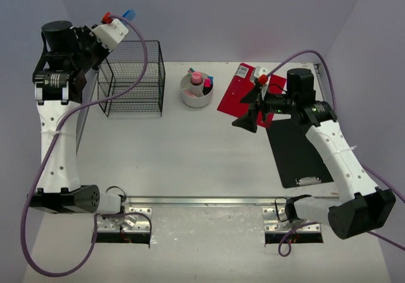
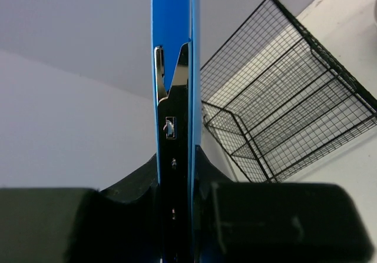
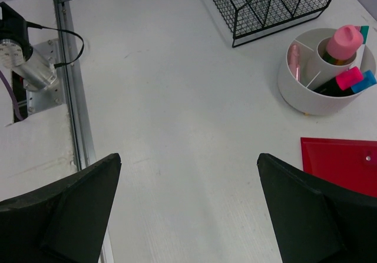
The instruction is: Organize the desk
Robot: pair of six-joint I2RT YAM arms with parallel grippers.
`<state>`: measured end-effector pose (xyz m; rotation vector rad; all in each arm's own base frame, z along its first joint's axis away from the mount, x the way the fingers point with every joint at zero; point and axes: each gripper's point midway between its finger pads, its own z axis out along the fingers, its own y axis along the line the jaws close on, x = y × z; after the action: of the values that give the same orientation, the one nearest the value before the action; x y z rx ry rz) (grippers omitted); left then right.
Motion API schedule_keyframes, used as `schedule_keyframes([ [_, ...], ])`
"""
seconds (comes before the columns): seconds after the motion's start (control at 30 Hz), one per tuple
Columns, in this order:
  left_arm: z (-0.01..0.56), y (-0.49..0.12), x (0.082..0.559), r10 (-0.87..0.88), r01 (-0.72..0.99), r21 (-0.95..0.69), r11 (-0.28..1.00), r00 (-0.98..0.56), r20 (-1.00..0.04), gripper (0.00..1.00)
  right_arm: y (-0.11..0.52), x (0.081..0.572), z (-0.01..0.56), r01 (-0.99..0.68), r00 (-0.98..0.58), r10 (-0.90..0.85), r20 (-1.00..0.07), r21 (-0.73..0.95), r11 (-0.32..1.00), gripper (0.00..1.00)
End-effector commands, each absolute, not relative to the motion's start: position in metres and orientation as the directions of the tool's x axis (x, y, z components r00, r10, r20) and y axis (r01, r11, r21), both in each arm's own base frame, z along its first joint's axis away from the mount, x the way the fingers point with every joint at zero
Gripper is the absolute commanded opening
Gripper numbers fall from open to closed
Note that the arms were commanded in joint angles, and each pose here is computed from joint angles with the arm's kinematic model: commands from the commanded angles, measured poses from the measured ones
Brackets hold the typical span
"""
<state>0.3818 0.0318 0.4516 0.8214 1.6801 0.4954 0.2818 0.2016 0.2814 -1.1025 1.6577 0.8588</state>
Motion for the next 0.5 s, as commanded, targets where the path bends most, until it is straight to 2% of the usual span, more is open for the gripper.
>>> schedule_keyframes([
  [0.0, 0.488, 0.014, 0.389, 0.775, 0.334, 0.78, 0.528, 0.185, -0.604, 0.0, 0.198, 0.281, 0.284, -0.935, -0.11, -0.286, -0.952, 0.002, 0.354, 0.99],
  [0.17, 0.477, 0.028, 0.396, 0.773, 0.396, 0.793, 0.464, 0.257, -0.58, 0.0, 0.197, 0.28, 0.28, -0.936, -0.114, -0.29, -0.95, 0.005, 0.353, 0.99],
  [0.47, 0.489, 0.056, 0.405, 0.758, 0.38, 0.841, 0.385, 0.39, -0.523, 0.0, 0.196, 0.278, 0.273, -0.936, -0.124, -0.299, -0.946, 0.011, 0.353, 0.99],
])
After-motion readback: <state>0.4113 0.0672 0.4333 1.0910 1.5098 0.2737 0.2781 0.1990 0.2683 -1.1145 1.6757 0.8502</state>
